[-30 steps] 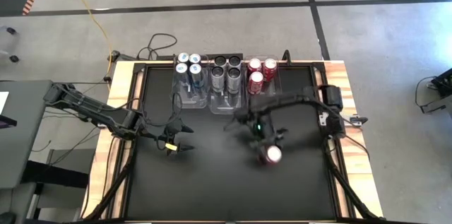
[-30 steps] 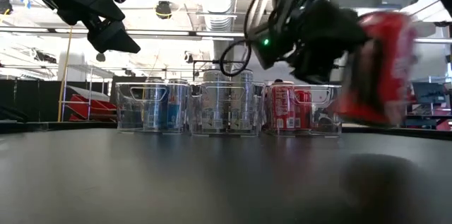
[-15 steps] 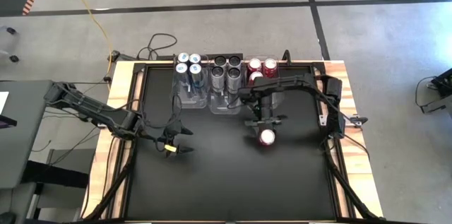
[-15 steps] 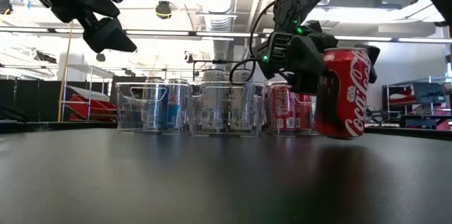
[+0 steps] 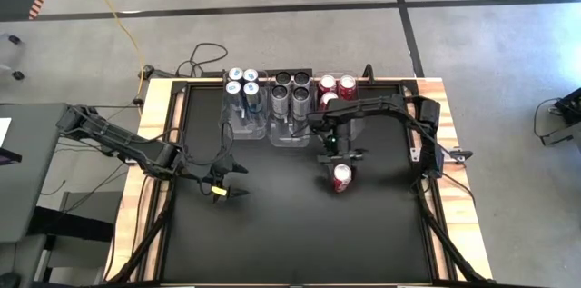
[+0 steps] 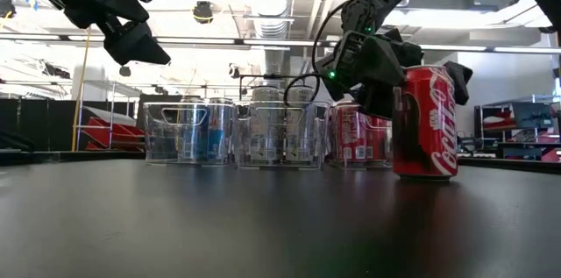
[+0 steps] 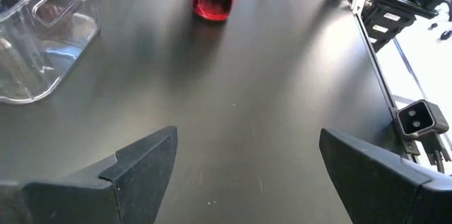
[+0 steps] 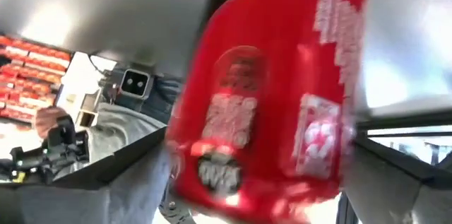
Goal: Sort soda cans
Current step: Put the red soda can into the right transparent bin, then return to Home Position
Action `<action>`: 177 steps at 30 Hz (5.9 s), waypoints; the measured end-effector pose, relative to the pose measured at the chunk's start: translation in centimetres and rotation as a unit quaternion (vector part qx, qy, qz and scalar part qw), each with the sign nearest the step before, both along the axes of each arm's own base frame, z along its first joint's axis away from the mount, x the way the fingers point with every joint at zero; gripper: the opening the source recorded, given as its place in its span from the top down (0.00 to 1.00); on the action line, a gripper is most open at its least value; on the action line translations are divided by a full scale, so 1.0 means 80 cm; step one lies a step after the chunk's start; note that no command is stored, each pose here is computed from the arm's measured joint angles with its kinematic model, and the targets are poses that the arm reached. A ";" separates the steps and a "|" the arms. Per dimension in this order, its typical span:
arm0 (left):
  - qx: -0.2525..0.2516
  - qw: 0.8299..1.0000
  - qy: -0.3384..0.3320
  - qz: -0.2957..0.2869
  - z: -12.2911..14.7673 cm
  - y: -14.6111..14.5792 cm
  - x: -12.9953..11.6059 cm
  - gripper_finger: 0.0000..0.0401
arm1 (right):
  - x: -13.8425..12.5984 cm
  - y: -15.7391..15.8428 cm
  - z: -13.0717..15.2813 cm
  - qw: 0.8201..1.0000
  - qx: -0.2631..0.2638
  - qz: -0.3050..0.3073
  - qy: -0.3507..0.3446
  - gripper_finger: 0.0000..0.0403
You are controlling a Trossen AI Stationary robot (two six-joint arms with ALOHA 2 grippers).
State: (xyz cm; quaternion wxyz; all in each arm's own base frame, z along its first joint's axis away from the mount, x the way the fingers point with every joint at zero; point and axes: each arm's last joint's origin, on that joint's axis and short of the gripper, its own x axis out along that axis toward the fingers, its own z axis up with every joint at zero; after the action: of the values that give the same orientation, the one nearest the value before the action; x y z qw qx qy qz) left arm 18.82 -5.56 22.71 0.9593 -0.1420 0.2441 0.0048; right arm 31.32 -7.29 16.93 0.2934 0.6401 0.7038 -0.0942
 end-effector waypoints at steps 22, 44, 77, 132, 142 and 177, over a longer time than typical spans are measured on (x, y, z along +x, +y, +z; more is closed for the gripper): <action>0.002 1.000 0.019 0.002 -0.004 0.001 -0.002 0.14 | -0.040 0.001 0.120 0.962 -0.248 0.020 -0.113 0.01; 0.081 0.997 0.013 0.005 -0.004 0.004 -0.002 0.14 | -0.025 0.115 0.110 0.873 -0.445 0.132 -0.151 0.01; 0.059 0.995 0.017 0.076 -0.004 0.028 0.003 0.14 | -0.050 0.079 0.224 0.860 -0.460 0.169 -0.143 0.32; -0.022 0.989 0.044 0.140 -0.011 0.034 -0.001 0.14 | -0.025 -0.188 0.101 0.845 -0.489 0.202 -0.079 0.10; -0.046 0.989 0.041 0.136 -0.010 0.032 0.000 0.14 | -0.051 -0.168 0.165 0.824 -0.543 0.130 -0.100 0.06; 0.081 0.995 -0.054 0.003 0.090 0.040 0.006 1.00 | -0.119 0.209 0.332 0.563 -0.662 0.140 -0.474 0.94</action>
State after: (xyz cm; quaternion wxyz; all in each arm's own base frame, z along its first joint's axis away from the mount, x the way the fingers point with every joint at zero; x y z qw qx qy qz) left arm 19.31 -2.33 29.89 0.9794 -0.0642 0.1905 0.0196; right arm 21.82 9.45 43.53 0.9359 0.1121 0.2849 -0.1744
